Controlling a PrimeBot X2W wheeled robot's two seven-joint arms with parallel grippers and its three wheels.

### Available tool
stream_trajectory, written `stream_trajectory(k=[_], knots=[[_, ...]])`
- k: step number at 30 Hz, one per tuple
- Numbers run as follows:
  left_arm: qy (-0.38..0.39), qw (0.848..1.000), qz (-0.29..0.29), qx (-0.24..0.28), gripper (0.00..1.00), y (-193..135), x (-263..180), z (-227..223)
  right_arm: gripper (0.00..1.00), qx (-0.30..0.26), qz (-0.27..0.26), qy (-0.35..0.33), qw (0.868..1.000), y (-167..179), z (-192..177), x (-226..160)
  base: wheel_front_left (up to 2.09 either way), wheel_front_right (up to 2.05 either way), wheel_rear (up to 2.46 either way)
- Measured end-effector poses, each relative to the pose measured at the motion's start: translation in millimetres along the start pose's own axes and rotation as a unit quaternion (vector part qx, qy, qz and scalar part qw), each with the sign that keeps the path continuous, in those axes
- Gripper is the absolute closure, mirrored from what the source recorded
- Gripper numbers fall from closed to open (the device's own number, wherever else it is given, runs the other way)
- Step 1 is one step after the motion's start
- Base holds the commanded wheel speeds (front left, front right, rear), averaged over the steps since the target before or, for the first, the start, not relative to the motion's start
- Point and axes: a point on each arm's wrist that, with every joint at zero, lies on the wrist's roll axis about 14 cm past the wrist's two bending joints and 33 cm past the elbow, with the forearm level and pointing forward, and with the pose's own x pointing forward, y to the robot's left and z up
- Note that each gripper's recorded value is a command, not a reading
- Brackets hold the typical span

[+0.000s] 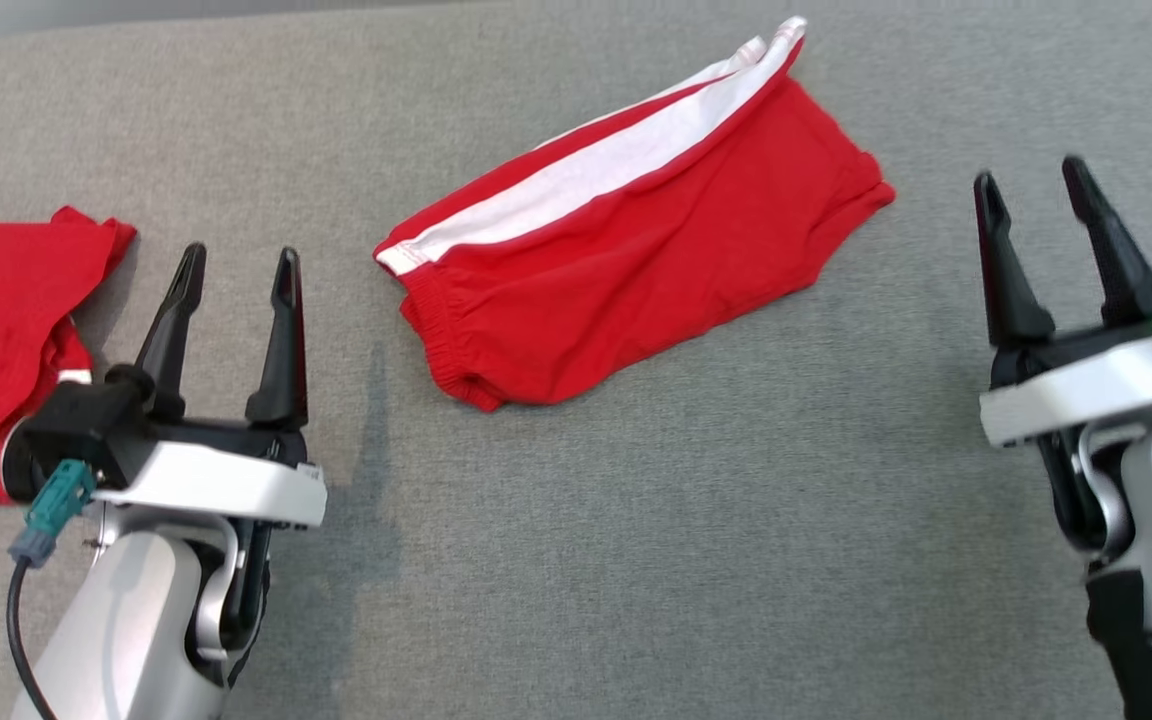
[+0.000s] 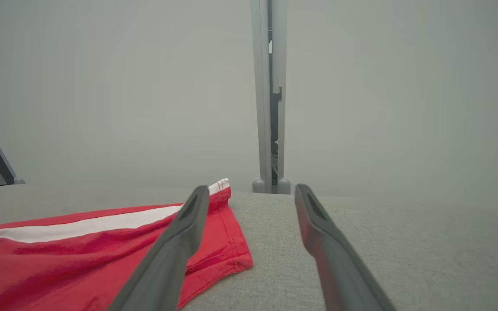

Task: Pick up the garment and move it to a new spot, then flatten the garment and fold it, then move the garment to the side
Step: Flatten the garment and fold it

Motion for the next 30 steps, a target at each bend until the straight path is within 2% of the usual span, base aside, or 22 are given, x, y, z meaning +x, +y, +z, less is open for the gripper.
stream_trajectory(k=[8, 16, 25, 30], knots=[[0.011, 1.0, -0.003, 0.0, 0.0, -5.3, -14.6, -5.7, 0.0, -0.005, -0.029, 0.002, 1.0, -6.2, 2.8, -38.9, 0.0, 0.0, 0.0], [0.017, 1.0, -0.006, -0.001, 0.0, -6.9, -16.7, -9.2, 0.0, -0.005, -0.031, 0.002, 1.0, -6.2, 3.1, -40.5, 0.0, 0.0, 0.0], [0.011, 1.0, -0.009, -0.004, 0.0, -7.0, -11.4, -6.5, 0.0, -0.007, -0.014, 0.016, 1.0, -3.5, -1.3, -14.0, 0.0, 0.0, 0.0], [0.011, 1.0, -0.009, -0.011, 0.0, -6.5, -5.6, -9.7, 0.0, -0.011, -0.001, 0.06, 0.998, -2.9, -26.0, 16.9, 0.0, 0.0, 0.0]])
